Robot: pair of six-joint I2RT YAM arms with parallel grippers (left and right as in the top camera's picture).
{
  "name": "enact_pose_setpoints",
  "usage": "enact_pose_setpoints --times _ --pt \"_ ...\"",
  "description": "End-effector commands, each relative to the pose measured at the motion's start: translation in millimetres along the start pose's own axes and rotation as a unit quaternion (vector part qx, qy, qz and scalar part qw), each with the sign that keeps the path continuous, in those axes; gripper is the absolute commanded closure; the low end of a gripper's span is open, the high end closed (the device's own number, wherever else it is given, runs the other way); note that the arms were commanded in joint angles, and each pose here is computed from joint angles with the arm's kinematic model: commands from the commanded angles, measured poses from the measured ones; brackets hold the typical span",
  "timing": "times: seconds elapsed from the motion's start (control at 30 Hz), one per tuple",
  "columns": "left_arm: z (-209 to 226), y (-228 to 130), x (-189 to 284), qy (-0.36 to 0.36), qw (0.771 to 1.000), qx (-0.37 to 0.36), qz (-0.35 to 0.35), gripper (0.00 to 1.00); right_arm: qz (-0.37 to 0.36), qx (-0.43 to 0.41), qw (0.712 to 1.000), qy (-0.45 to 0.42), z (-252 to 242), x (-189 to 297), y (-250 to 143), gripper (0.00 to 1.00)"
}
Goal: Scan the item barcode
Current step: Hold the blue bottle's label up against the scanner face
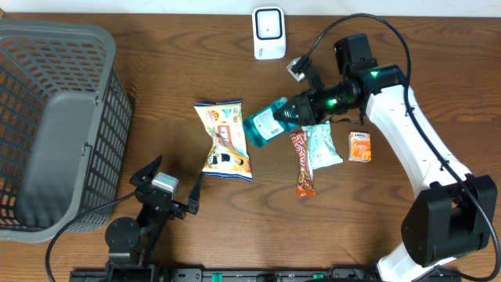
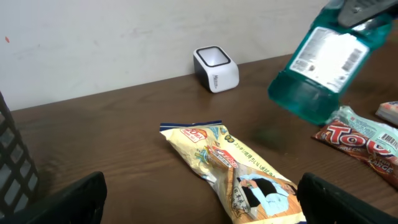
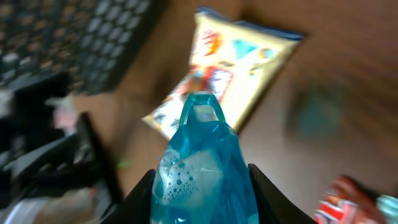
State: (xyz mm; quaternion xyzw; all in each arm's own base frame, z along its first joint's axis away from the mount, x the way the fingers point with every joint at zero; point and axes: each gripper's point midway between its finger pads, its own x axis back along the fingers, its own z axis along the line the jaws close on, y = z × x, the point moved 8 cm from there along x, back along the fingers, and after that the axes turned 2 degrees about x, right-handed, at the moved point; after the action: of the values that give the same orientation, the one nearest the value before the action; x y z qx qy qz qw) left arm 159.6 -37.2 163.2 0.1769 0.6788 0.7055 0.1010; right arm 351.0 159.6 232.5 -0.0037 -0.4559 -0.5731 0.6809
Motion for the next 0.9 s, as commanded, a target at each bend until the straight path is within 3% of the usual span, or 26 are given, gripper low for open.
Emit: enact_pose_setpoints --times 0.0,0.6,0.87 --pt "-1 -14 -2 -0.008 1.000 0.009 0.020 0.02 -0.023 -0.028 0.998 -0.042 -2 8 13 0.90" --pt "-1 -14 -2 -0.008 1.000 0.009 0.020 0.02 -0.046 -0.025 0.982 -0.180 -27 14 24 0.86" --pt "-1 -14 -2 -0.008 1.000 0.009 0.020 0.02 -0.078 0.029 0.942 -0.326 -26 10 48 0.84"
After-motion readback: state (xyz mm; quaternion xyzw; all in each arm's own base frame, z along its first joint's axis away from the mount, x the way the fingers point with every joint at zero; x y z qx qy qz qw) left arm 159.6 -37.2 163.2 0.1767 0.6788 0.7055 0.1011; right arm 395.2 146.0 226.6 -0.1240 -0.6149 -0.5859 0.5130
